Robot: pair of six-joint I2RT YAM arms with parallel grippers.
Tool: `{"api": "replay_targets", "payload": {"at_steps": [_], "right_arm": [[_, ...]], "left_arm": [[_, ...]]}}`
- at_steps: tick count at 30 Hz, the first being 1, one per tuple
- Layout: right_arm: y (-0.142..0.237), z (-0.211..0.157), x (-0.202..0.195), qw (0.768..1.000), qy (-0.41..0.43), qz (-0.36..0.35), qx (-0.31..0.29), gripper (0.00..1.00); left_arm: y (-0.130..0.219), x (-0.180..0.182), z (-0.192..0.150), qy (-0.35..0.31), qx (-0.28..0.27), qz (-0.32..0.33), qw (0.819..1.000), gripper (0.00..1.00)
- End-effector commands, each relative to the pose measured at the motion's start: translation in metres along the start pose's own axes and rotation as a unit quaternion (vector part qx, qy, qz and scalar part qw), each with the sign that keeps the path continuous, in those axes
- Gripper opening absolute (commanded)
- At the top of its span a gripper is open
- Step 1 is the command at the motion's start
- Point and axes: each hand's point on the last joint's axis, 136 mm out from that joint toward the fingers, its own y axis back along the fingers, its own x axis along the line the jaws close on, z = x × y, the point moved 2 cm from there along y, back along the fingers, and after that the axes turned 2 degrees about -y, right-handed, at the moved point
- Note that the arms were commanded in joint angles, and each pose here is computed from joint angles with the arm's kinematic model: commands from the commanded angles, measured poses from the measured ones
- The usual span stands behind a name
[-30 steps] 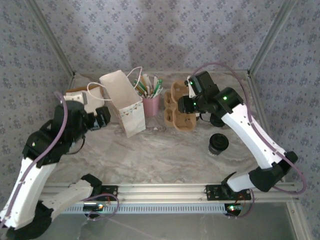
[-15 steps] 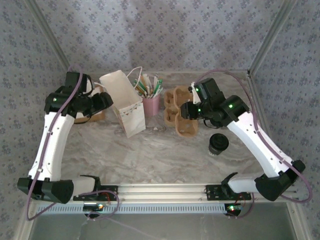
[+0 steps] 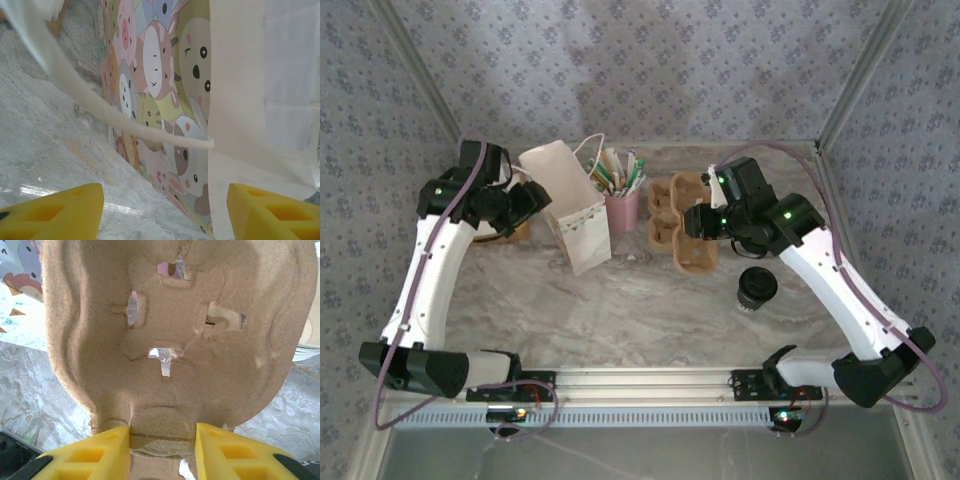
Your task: Pack the takeout coffee
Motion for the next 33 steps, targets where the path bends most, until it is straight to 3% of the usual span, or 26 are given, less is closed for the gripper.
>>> {"api": "replay_targets", "payload": {"at_steps": [1, 6, 15, 20, 33], "right_arm": [[0.009, 0.002, 0.002, 1.0, 0.0, 0.013, -0.013, 0.38], [0.009, 0.003, 0.001, 1.0, -0.001, 0.014, -0.014, 0.38], [0.011, 0.003, -0.001, 1.0, -0.004, 0.015, -0.016, 0.38], [0.015, 0.005, 0.001, 1.0, -0.005, 0.021, -0.021, 0.38], [0.036, 0.006, 0.006, 0.998, -0.007, 0.039, -0.047, 0.38]], "left_arm": [[0.004, -0.011, 0.005, 0.015, -0.009, -0.01, 1.0, 0.67], [-0.009, -0.012, 0.007, 0.015, -0.004, 0.007, 1.0, 0.66], [-0.017, -0.022, 0.004, 0.0, 0.003, 0.009, 1.0, 0.28], [-0.013, -0.022, -0.007, -0.004, 0.013, 0.01, 1.0, 0.02], [0.034, -0.021, -0.064, -0.015, 0.004, 0.011, 1.0, 0.0]]}}
